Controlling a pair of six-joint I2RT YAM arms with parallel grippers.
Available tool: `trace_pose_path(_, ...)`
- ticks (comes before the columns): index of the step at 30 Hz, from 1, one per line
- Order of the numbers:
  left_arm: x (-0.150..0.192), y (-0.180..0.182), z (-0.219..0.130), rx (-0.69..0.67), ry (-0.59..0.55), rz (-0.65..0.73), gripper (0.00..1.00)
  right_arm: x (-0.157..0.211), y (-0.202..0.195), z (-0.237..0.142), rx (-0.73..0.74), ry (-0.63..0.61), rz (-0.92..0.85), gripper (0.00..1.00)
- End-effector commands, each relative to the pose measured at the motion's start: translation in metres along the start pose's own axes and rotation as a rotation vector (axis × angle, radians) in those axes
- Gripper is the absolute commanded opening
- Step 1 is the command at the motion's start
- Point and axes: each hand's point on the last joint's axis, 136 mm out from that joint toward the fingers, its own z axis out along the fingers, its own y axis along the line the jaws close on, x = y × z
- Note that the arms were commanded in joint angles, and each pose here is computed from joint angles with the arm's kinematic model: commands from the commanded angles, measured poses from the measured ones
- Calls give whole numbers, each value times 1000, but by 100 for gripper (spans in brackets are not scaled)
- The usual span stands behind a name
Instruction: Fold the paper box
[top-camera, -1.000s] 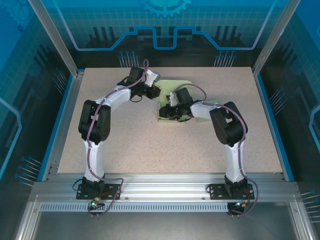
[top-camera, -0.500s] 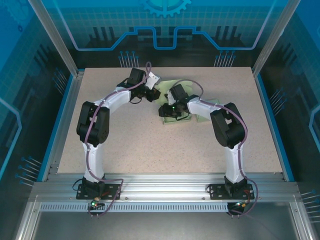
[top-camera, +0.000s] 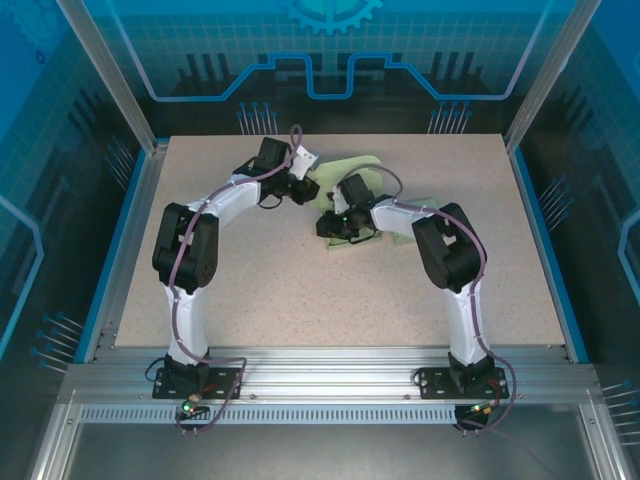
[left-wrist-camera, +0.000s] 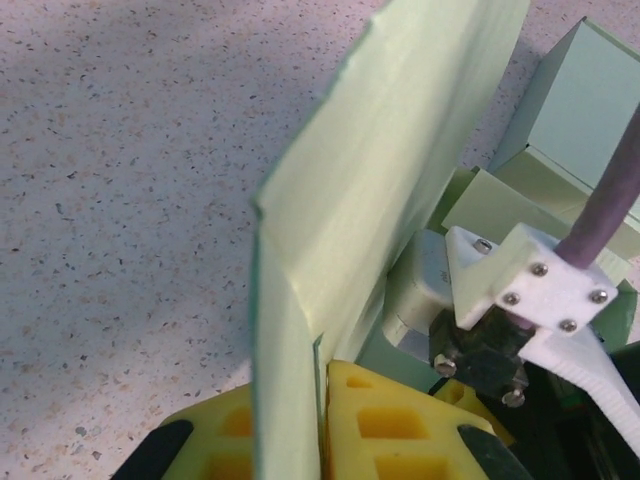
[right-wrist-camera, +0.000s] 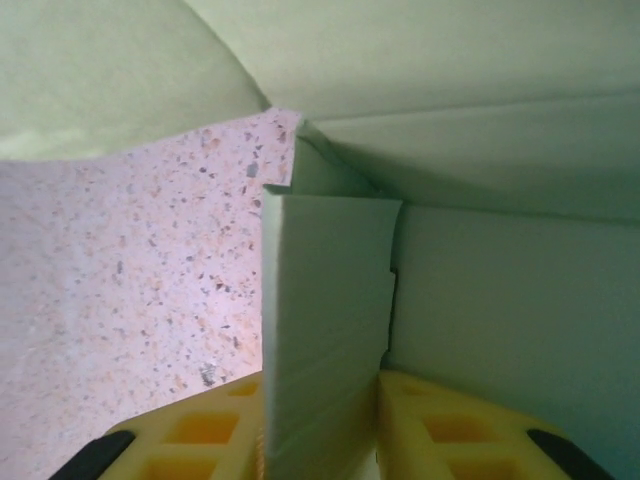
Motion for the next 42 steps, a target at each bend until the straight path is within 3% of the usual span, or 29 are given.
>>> trace_pose_path(1,5,-10,-4,19,17,-10,10,14,2,17,-191,46,144,29)
trace_pose_path(9,7,-13,-4,34,15,-25,10,16,0,30,-235,74,217,24)
trace_pose_path(12,7,-15,-4,40,12,-29,10,22,-12,38,-158,101,250,21)
trace_pose_path(15,9,-15,-4,40,12,-33,10,30,-17,40,-86,115,241,35)
trace_pose_path(20,13,-16,-3,43,14,-40,10,21,-11,42,-145,91,259,36)
trace_pose_path(21,14,-16,-2,43,15,-43,10,19,-10,43,-155,90,264,34)
trace_pose_path(26,15,-16,-1,46,13,-50,10,22,-9,60,-213,138,305,6)
trace_pose_path(30,14,-16,0,51,10,-54,11,25,-12,65,-220,160,323,4)
trace_pose_path(32,14,-16,-1,49,9,-54,11,27,-14,63,-186,168,317,10)
trace_pose_path(37,14,-15,-3,34,11,-48,11,21,-7,39,-70,152,218,38)
trace_pose_path(42,14,-12,-7,11,11,-34,11,4,1,1,58,88,109,51)
